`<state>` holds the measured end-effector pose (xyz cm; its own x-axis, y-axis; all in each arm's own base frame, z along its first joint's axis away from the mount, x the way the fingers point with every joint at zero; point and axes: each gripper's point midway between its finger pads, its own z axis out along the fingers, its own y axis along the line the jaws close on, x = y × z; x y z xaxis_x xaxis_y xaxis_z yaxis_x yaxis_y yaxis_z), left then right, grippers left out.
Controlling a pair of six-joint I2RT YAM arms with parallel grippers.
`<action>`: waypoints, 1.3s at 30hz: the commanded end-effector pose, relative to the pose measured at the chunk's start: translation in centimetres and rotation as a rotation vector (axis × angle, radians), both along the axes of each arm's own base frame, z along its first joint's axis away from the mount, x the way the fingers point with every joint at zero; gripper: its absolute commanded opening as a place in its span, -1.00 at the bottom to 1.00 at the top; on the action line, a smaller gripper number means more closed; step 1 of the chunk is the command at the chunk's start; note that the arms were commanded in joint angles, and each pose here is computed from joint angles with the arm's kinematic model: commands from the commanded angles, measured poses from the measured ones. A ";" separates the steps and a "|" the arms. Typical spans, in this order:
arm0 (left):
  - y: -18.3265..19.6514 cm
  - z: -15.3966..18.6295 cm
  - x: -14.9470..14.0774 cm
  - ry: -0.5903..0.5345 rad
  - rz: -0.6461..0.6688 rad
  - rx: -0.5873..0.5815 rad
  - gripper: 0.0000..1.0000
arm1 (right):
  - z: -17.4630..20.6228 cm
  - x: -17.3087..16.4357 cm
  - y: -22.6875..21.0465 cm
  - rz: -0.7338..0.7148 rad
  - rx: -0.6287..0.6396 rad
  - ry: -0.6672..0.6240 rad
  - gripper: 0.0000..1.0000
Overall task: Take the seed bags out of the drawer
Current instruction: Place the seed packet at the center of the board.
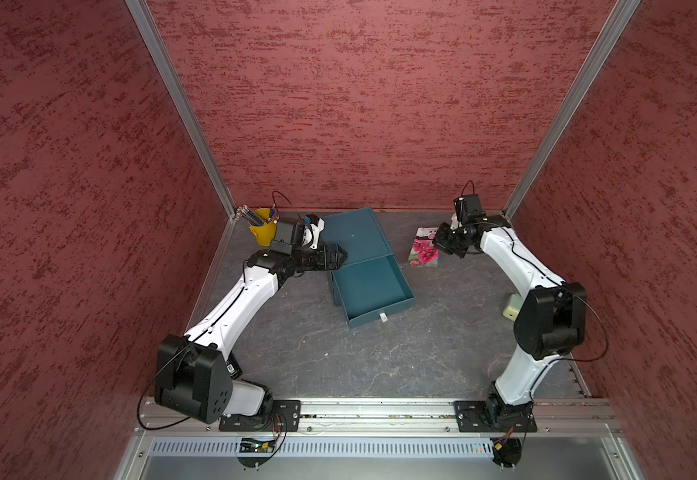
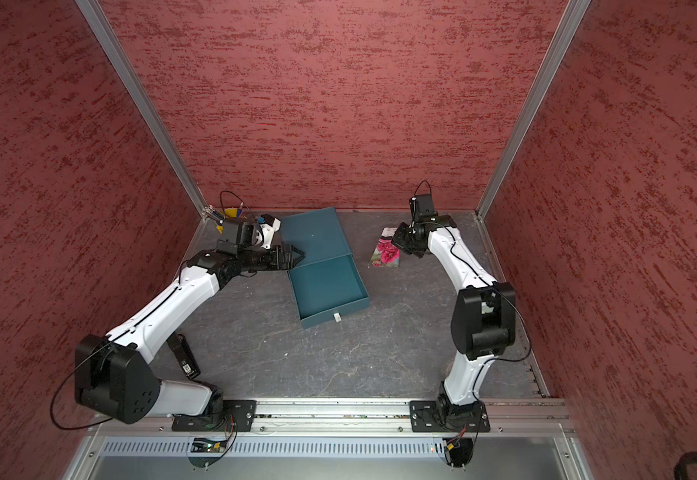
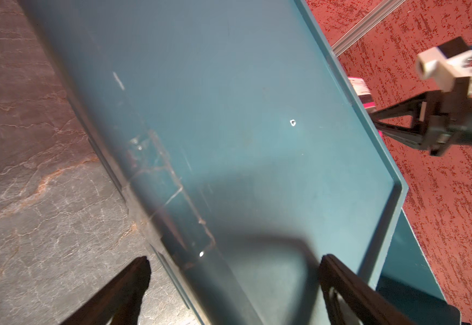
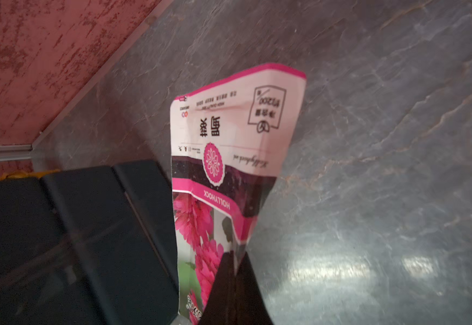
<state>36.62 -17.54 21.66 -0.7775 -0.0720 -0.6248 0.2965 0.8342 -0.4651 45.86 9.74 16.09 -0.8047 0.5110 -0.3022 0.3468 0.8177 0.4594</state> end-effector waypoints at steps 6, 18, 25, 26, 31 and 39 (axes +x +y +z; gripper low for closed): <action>0.1 -1.0 0.0 0.027 -0.009 0.042 0.94 | -5.2 4.2 -2.6 -0.089 -0.028 0.028 -1.00; 0.2 -0.9 0.2 0.028 -0.016 0.050 0.94 | -10.1 4.0 -3.3 -0.094 -0.045 0.136 -0.50; 0.2 -1.0 0.4 0.029 -0.013 0.051 0.94 | -8.9 3.2 -3.3 -0.091 -0.041 0.112 -0.02; 0.2 -1.0 0.4 0.031 -0.013 0.052 0.94 | -8.6 3.1 -3.3 -0.088 -0.042 0.106 0.03; 0.3 -1.2 0.4 0.035 -0.008 0.053 0.94 | -5.7 2.0 -3.2 -0.062 -0.041 0.051 0.21; 0.4 -1.0 0.6 0.031 0.000 0.052 0.94 | -0.3 -2.8 -0.7 0.045 -0.011 -0.038 0.41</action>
<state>37.09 -17.64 21.68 -0.7793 -0.0575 -0.6241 0.3033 0.8368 -0.4558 44.37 7.78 13.86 -0.7993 0.5136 -0.3119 0.3616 0.8257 0.4330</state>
